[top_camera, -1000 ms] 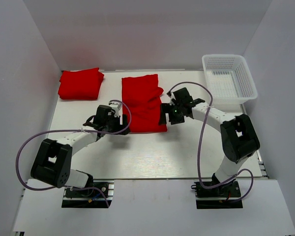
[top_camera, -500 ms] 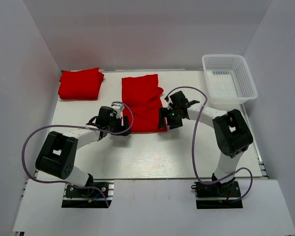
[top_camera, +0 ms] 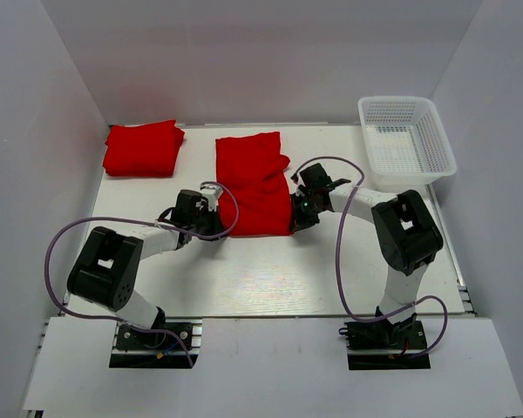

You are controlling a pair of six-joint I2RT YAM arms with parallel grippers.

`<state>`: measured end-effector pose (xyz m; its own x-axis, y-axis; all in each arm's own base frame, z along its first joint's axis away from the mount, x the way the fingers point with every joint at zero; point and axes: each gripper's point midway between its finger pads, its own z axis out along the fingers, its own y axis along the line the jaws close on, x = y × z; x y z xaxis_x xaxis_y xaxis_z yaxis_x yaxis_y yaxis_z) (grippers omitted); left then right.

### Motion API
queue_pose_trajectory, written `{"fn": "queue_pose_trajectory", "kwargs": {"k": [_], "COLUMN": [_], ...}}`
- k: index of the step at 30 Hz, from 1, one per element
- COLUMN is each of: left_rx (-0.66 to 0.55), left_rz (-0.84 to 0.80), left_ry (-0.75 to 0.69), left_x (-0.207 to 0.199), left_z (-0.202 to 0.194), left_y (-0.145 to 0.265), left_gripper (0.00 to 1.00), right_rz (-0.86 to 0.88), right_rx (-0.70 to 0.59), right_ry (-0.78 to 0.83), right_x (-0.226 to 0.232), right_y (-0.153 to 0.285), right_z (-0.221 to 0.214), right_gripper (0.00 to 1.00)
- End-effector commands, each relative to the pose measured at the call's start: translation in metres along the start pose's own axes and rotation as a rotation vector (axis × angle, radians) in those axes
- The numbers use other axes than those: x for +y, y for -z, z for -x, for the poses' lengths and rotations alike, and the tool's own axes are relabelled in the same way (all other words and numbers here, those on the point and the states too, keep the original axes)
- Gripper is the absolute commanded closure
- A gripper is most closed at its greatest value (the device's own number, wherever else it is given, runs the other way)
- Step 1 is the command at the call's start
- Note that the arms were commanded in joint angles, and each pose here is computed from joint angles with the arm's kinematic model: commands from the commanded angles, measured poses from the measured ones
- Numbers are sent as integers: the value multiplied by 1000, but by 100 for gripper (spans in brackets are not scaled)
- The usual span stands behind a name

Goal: Fold and stack the t-shirts
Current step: Grab one side of the 2/3 rectangular tshirt with both arms, then fold the long partially folded tshirt into a neat square

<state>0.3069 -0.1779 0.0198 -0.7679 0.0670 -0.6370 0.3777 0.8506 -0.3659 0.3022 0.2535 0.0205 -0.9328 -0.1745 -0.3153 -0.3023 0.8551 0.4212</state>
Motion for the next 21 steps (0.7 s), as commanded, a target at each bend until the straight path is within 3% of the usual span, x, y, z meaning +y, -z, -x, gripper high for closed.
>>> {"fn": "queue_pose_trajectory", "kwargs": {"k": [1,10,14,18,21], "left_rx": [-18,39,53,31,-31], "left_rz": [4,69,-56,-77,-41], "left_ry": [29,211,230,207,190], "left_x": [-8,-15,-44,-57,-58], "left_z": [3,-40,-42,-22,6], "left_y": [18,72,94,115,127], "left_gripper": [100,100,100,100,100], "right_rz": [-1,-87,-47,-31,-27], "right_rx": [-16,44,67,59,-13], "right_ry": [10,-16,-27,-8,34], "right_x": [5,-10,0,10,23], "right_y": [14,53,69,89,112], "right_z": [1,-50,-66,-64,-35], "right_gripper": [100,100,100,100,100]}}
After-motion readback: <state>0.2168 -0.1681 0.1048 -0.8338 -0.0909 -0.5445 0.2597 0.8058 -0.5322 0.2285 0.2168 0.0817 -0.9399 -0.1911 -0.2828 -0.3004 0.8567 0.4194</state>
